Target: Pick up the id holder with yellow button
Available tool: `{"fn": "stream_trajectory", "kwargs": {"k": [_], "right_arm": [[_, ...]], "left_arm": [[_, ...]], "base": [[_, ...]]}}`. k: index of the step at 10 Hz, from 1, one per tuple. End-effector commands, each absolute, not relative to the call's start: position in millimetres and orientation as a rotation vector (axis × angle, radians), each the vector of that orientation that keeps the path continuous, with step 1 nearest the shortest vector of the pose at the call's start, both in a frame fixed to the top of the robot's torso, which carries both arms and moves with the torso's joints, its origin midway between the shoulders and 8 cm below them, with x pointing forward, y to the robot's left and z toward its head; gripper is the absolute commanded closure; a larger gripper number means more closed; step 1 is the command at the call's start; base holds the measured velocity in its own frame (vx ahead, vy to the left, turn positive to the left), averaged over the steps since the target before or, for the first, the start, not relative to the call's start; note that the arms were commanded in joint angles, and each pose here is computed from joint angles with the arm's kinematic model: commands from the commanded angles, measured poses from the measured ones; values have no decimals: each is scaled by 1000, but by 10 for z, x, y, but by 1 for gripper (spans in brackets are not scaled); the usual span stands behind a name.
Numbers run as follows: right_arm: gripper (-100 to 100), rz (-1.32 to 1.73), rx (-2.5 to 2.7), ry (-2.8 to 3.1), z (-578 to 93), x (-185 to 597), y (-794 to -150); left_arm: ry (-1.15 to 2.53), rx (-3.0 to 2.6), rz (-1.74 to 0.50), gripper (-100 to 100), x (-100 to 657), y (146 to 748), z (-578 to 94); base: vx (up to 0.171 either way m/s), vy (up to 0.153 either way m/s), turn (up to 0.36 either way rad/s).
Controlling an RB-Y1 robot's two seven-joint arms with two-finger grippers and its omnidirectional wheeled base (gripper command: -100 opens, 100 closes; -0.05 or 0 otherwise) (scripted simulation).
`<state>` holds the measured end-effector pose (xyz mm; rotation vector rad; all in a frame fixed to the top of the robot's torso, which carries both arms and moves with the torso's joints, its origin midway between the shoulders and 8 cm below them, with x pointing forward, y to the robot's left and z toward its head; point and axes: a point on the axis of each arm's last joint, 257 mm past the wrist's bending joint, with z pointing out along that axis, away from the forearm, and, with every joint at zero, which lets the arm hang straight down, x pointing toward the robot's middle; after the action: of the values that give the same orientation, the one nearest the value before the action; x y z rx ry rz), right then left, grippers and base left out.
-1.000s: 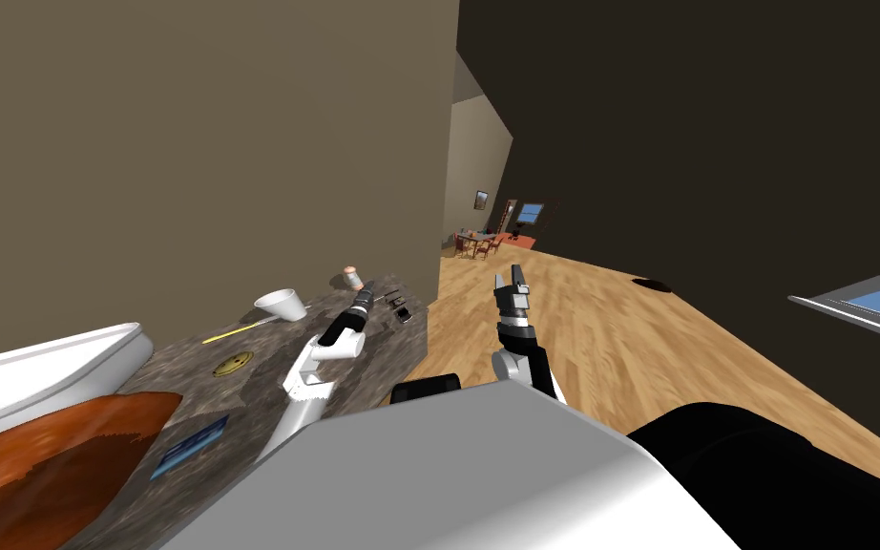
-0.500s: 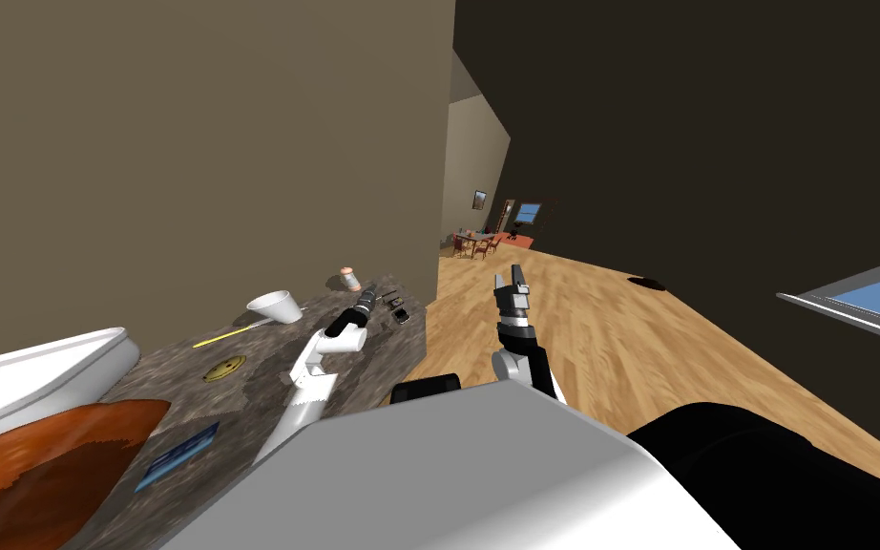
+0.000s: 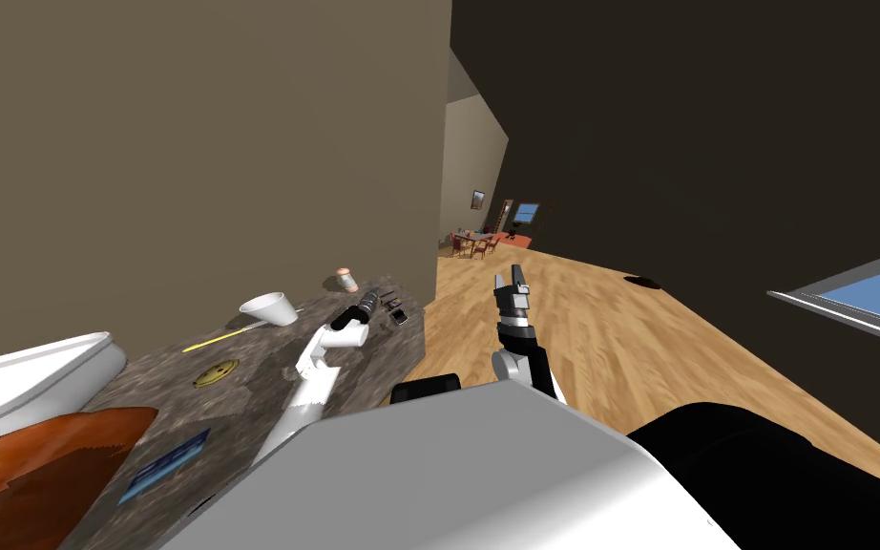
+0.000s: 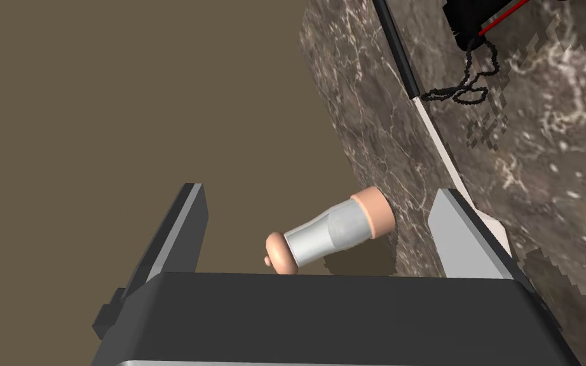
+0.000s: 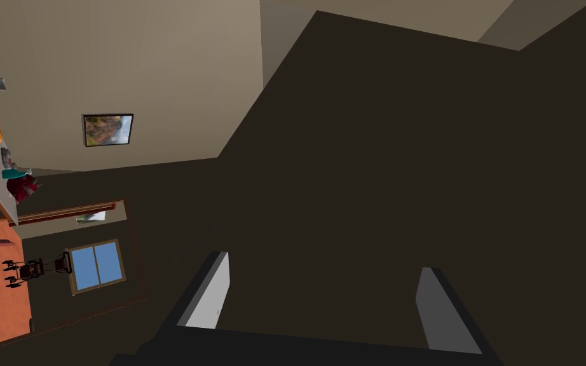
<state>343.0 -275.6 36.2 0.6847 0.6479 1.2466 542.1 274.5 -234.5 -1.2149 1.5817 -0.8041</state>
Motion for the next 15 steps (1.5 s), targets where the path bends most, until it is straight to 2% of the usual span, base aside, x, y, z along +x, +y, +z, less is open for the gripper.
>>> {"fn": "stream_trajectory", "kwargs": {"k": [1,14,15], "right_arm": [[0,1247,685,648,362,3430,-2756],[0,1247,685,648,362,3430,-2756],[0,1247,685,648,362,3430,-2756]], "left_arm": [[1624,-1236,-763,-100,5449,2768,-2456],[1857,-1349,-470,-100,5398,3092,-3012],[1861,-1351,-465,0,5391,3097,-3023]], "base": [[9,-13,-27],[14,-18,-27],[0,0,0]]}}
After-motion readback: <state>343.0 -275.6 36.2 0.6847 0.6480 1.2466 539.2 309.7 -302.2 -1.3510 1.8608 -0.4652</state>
